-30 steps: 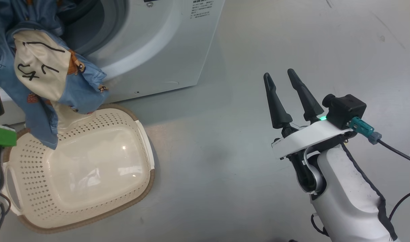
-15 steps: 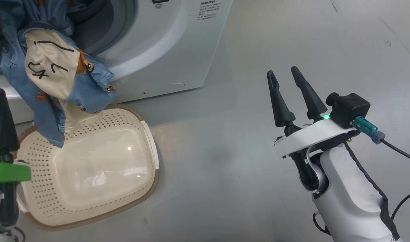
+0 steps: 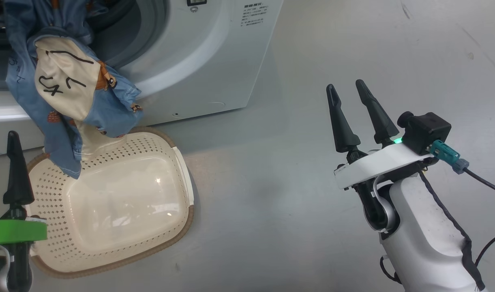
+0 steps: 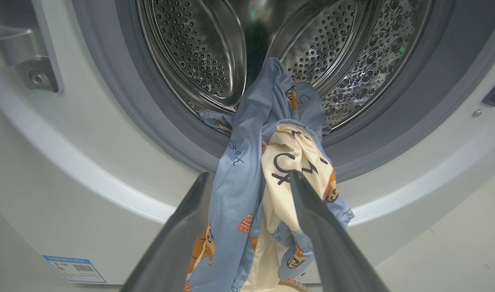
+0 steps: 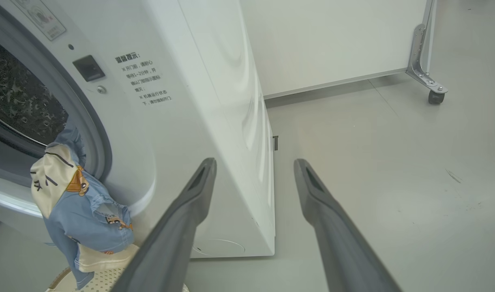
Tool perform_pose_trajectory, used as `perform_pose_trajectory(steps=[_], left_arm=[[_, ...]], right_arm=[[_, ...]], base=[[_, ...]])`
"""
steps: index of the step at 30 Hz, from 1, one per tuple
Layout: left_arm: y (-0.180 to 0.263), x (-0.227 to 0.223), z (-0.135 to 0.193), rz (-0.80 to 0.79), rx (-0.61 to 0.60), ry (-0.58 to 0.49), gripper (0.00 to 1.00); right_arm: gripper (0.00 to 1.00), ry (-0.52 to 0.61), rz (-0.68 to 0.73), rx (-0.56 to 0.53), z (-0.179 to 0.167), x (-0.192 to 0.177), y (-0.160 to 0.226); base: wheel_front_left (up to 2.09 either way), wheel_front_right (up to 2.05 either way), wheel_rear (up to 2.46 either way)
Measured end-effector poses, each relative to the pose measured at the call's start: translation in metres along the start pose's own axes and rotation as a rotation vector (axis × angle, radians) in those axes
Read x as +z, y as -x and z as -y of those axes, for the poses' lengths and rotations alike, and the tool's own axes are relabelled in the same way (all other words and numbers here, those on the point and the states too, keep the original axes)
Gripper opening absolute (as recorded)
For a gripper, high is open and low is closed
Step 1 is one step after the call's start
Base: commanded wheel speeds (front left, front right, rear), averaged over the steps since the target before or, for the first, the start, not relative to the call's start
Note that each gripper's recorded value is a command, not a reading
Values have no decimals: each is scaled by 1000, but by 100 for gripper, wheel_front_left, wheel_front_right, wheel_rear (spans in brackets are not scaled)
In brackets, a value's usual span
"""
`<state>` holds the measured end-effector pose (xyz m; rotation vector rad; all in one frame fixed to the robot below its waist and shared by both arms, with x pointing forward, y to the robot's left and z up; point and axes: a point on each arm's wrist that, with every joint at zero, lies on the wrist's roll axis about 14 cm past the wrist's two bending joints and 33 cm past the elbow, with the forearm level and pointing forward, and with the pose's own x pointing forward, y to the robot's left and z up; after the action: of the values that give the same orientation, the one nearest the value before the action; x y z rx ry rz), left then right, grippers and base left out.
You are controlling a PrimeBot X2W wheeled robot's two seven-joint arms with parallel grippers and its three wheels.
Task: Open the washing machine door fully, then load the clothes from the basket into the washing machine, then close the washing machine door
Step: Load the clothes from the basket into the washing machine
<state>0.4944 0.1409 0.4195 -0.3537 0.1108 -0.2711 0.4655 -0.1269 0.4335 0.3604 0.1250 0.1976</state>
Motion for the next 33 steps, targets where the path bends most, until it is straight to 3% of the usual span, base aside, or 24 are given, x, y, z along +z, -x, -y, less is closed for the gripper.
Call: perform_pose_trajectory(steps=[11, 17, 24, 33], left_arm=[[10, -15, 13, -49, -36, 12, 100], [20, -46, 20, -160, -77, -5, 100], [25, -82, 14, -304, -48, 53, 100], [-3, -101, 3, -427, -69, -8, 100]], right_arm=[[100, 1, -2, 1, -1, 0, 1], [100, 1, -11, 3, -1, -3, 3], [100, 2, -29, 15, -6, -9, 6], [100, 5, -36, -18, 5, -10, 11]], base=[[0, 0, 0], [0, 0, 0], [0, 0, 0], [0, 0, 0]])
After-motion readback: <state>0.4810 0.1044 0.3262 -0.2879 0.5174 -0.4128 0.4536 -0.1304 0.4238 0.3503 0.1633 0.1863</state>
